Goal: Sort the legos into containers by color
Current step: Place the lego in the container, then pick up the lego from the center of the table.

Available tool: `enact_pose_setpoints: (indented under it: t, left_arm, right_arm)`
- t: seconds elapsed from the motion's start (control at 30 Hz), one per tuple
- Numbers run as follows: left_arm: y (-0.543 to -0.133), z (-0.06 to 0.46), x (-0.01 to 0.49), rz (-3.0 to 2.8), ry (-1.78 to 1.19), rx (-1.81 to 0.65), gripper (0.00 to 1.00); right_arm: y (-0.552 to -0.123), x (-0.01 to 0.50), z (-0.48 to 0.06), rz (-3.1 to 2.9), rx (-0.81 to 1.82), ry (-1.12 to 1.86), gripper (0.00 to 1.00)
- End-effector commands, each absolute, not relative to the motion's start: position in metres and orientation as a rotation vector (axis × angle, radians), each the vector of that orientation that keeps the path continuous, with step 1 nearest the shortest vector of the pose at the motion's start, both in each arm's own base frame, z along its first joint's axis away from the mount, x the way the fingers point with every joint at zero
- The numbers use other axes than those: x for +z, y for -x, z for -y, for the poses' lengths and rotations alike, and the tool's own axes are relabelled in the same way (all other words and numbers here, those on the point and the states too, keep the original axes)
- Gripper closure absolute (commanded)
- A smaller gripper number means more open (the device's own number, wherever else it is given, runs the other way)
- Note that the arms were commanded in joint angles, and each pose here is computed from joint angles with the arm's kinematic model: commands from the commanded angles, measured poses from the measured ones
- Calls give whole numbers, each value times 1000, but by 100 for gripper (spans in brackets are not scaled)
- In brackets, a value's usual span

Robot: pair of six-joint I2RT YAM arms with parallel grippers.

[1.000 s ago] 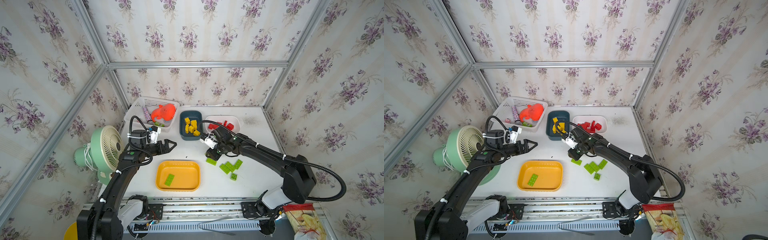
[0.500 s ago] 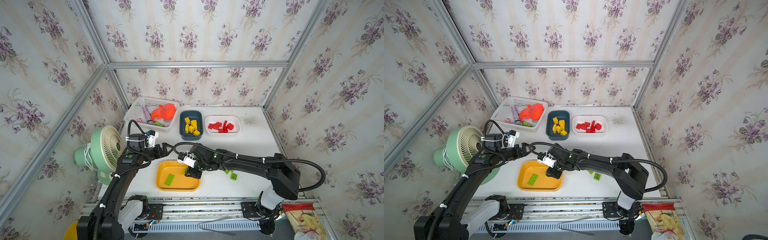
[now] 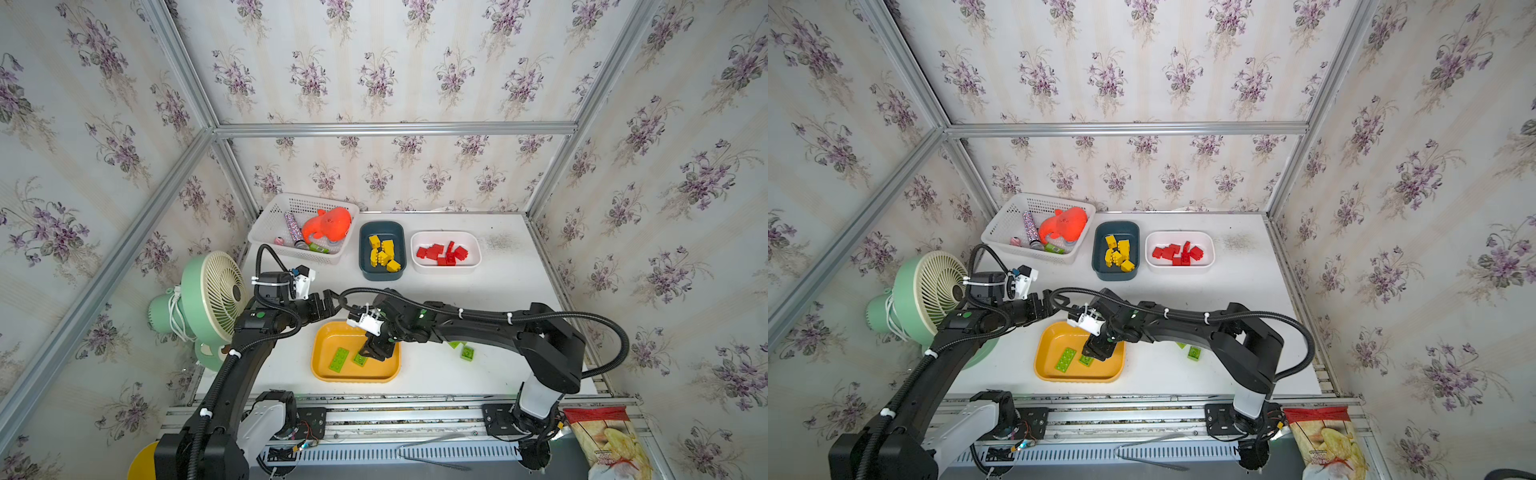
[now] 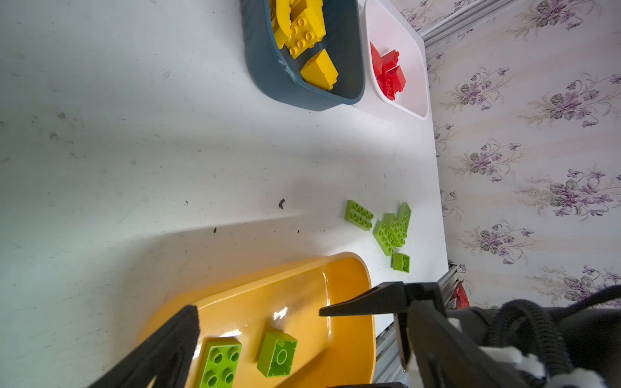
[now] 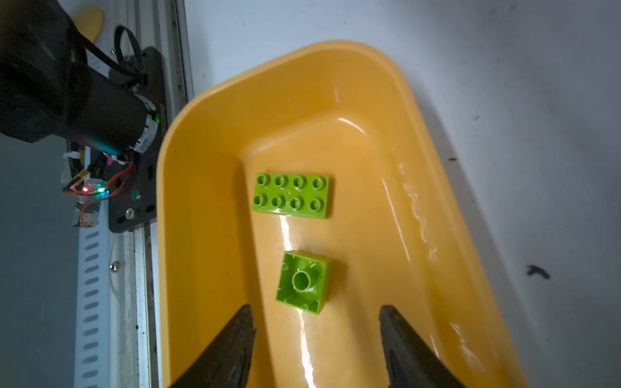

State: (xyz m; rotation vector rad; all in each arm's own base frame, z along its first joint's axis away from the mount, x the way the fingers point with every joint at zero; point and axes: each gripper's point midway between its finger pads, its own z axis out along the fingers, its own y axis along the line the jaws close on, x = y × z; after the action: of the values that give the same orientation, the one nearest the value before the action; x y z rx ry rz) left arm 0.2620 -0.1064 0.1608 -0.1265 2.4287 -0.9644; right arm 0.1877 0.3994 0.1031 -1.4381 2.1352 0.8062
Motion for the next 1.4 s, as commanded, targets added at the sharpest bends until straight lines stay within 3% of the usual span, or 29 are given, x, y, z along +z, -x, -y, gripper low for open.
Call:
enact_pose_setpoints:
  t: [0.0,0.3,0.5,0.87,1.37]
  left_arm:
    - [-260,112,165,-2423,89,-1016,1]
    - [-255,121,165,-2425,73,-1095,1]
    - [-254,123,168,-2421,63,-1114,1]
    - [-252,122,169,-2415,72,-1103,1]
    - [-253,122,169,-2416,70,-1106,1]
  right_arm:
    - [-196,123,-376,-2168,804,1342,36]
    - [-218,111,-244,-2379,377,1338,33]
    - [-245,96,-203,-2413,286,1443,33]
    - [-273,59,-220,-2437,245,1536,36]
    - [-274,11,-230,-2510,139,1605,45]
